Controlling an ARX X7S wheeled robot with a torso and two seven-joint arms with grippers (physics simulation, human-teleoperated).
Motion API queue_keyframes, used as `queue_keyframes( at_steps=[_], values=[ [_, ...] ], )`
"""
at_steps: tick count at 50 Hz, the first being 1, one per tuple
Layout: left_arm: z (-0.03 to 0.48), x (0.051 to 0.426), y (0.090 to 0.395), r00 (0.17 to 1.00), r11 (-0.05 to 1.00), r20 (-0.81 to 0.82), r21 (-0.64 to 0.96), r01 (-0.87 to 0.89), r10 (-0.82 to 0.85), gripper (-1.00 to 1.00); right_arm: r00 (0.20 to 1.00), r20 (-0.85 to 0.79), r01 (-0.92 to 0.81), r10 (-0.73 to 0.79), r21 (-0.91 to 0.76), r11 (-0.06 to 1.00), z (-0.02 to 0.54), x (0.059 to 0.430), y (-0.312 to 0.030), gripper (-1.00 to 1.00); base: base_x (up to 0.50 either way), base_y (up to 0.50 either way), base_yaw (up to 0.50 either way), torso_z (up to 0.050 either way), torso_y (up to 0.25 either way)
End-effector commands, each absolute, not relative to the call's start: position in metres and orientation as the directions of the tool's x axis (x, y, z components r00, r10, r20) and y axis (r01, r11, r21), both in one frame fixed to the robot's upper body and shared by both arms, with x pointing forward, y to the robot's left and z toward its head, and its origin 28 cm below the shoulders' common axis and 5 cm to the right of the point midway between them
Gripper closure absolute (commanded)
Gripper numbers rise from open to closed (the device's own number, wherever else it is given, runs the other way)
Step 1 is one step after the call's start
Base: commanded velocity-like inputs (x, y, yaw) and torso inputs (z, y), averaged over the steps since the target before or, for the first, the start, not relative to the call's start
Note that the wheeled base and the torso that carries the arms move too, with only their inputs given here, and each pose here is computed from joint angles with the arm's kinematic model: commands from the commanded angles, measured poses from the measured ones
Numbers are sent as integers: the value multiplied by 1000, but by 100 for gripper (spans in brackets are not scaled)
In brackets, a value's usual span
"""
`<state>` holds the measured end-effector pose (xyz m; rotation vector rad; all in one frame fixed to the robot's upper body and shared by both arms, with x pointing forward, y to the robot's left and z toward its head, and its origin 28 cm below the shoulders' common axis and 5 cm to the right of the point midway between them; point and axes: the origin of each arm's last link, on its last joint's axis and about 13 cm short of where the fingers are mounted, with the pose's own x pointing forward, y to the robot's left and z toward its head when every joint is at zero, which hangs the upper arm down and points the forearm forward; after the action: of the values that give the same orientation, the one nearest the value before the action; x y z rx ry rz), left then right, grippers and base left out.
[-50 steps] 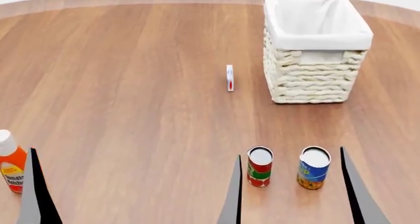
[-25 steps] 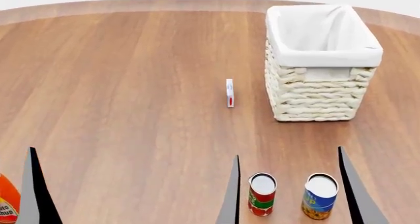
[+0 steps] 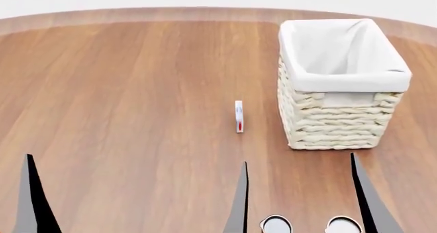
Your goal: Pick up the alphabet soup and the cream cheese box, and put them in the basket.
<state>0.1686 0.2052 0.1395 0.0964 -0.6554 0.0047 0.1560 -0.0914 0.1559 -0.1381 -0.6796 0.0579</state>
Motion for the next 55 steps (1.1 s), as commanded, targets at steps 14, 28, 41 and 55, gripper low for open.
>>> queue_keyframes(
  at_steps=[14, 28, 41, 55],
  values=[
    [139, 168, 205, 793, 995, 609, 97, -30, -36, -100, 776, 622, -13, 101, -144, 989, 156, 156, -91, -100, 248, 0, 0, 0, 0],
    [138, 169, 207, 791, 995, 611, 95, -36, -30, -100, 778, 621, -13, 99, -141, 990, 154, 157, -91, -100, 247, 0, 0, 0, 1],
    [137, 169, 207, 785, 995, 618, 91, -29, -34, -100, 780, 619, -8, 97, -144, 990, 156, 157, -90, -100, 248, 0, 0, 0, 0],
    [137, 170, 206, 791, 995, 610, 96, -27, -37, -100, 782, 617, -8, 91, -135, 991, 154, 158, -91, -100, 248, 0, 0, 0, 0]
  ],
)
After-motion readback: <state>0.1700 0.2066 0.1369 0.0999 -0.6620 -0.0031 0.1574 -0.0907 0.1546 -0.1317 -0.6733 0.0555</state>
